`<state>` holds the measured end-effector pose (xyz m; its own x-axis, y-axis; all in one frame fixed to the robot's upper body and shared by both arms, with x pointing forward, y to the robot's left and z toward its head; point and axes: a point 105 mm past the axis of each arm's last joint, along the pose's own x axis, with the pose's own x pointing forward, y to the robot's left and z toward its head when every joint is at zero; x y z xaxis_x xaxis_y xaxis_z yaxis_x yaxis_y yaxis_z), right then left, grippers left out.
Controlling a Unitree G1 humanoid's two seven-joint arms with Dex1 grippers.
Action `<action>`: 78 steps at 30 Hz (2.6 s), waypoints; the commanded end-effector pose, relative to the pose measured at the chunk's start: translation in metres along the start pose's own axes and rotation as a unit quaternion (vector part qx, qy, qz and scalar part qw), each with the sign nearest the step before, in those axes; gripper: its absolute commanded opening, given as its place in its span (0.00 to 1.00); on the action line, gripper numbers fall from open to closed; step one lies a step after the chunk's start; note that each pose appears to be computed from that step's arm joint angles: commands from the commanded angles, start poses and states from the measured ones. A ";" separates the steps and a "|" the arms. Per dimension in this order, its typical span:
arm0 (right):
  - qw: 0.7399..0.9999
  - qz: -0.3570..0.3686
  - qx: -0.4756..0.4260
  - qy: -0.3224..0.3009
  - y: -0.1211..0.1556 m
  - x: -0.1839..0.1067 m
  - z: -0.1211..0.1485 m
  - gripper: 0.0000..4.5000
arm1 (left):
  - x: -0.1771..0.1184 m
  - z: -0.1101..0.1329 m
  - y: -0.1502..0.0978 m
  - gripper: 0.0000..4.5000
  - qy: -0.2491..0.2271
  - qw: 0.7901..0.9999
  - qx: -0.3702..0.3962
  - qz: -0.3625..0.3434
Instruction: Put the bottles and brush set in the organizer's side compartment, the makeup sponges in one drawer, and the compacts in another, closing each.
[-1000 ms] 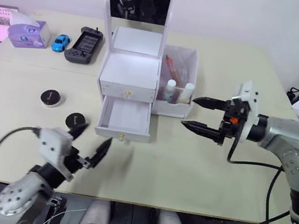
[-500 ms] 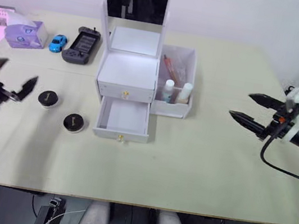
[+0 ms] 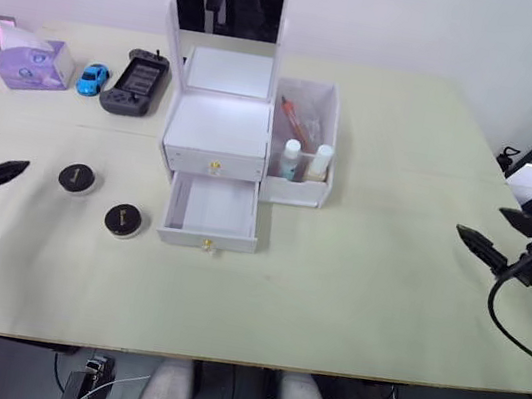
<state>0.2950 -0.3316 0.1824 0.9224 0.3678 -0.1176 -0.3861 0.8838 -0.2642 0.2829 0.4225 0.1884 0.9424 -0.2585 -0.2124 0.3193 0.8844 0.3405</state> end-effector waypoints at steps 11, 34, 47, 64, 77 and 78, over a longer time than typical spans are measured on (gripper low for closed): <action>0.994 0.101 -0.030 -0.024 0.041 0.019 0.056 1.00 | -0.006 0.014 -0.010 0.98 -0.026 0.999 0.019 -0.041; 0.863 0.502 -0.059 -0.001 0.192 0.041 0.177 1.00 | -0.058 -0.013 -0.118 0.98 -0.019 0.996 -0.081 0.038; 0.878 0.476 -0.052 0.007 0.189 0.045 0.178 1.00 | -0.018 -0.021 -0.156 0.98 0.038 0.991 -0.127 -0.014; 0.902 0.430 -0.047 0.005 0.186 0.044 0.172 1.00 | 0.039 -0.011 -0.161 0.98 0.147 0.984 -0.089 -0.048; 0.911 0.410 -0.051 0.009 0.185 0.046 0.170 1.00 | 0.051 -0.017 -0.163 0.59 0.163 0.981 -0.091 -0.058; 0.911 0.408 -0.051 0.010 0.184 0.046 0.169 1.00 | 0.052 -0.016 -0.160 0.59 0.160 0.982 -0.089 -0.054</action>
<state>0.2708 -0.1016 0.2798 0.3069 0.8823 -0.3569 -0.9517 0.2840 -0.1163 0.2758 0.2695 0.0990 0.7962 -0.2636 -0.5446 0.3746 0.9216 0.1015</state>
